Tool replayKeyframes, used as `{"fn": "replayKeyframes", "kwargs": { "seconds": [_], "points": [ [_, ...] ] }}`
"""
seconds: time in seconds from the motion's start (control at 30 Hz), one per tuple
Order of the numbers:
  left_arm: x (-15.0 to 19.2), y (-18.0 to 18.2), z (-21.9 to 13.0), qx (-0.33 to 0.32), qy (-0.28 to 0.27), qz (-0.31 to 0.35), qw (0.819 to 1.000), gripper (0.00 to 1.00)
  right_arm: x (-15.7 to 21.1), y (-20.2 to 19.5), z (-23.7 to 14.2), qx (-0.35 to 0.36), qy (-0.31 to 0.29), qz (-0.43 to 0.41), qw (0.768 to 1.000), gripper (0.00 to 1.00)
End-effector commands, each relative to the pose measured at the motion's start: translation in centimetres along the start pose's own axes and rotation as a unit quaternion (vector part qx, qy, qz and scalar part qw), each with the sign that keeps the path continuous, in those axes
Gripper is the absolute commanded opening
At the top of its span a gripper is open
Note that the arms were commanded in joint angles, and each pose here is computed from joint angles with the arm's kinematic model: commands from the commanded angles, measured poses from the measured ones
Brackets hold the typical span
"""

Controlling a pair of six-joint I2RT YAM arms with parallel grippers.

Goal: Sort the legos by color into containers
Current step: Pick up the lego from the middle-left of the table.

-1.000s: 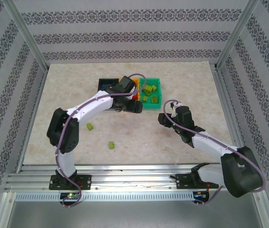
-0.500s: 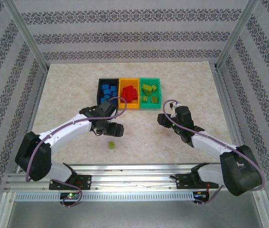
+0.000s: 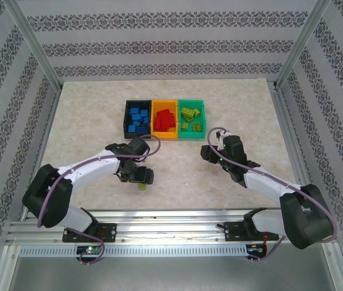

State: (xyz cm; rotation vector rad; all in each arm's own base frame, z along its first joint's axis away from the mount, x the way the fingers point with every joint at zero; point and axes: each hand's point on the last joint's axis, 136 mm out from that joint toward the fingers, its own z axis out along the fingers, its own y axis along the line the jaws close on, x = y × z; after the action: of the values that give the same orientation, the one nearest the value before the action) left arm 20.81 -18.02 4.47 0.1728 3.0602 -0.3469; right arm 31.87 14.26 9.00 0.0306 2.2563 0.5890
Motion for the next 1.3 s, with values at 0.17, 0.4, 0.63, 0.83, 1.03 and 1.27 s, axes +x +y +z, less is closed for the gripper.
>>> {"fn": "replayKeyframes", "kwargs": {
  "seconds": [0.17, 0.4, 0.63, 0.83, 1.03, 1.27],
  "points": [
    [0.6, -0.6, 1.6, -0.024, 0.039, 0.013, 0.999, 0.71, -0.9, 0.7, 0.0, -0.013, -0.013, 0.002, 1.0, 0.52],
    [1.2, -0.5, 2.6, -0.039, 0.053, 0.022, 0.998, 0.64, -0.9, 0.8, 0.1, -0.015, -0.011, 0.003, 1.0, 0.52],
    [1.4, -0.3, 2.5, -0.046, 0.048, 0.022, 0.998, 0.54, -0.9, 0.9, 0.1, -0.018, -0.009, 0.004, 1.0, 0.52],
    [0.8, -1.0, 2.4, -0.029, 0.029, 0.025, 0.999, 0.36, -0.9, 0.7, 0.2, -0.012, -0.009, 0.002, 1.0, 0.52],
    [-0.1, -2.4, 2.6, 0.003, 0.017, 0.023, 1.0, 0.22, -0.9, 0.8, 0.2, -0.016, -0.008, 0.003, 1.0, 0.52],
    [-1.7, -3.6, 1.7, 0.022, -0.015, 0.026, 0.999, 0.14, -1.0, 0.5, 0.0, -0.008, -0.013, 0.001, 1.0, 0.52]
  ]
}}
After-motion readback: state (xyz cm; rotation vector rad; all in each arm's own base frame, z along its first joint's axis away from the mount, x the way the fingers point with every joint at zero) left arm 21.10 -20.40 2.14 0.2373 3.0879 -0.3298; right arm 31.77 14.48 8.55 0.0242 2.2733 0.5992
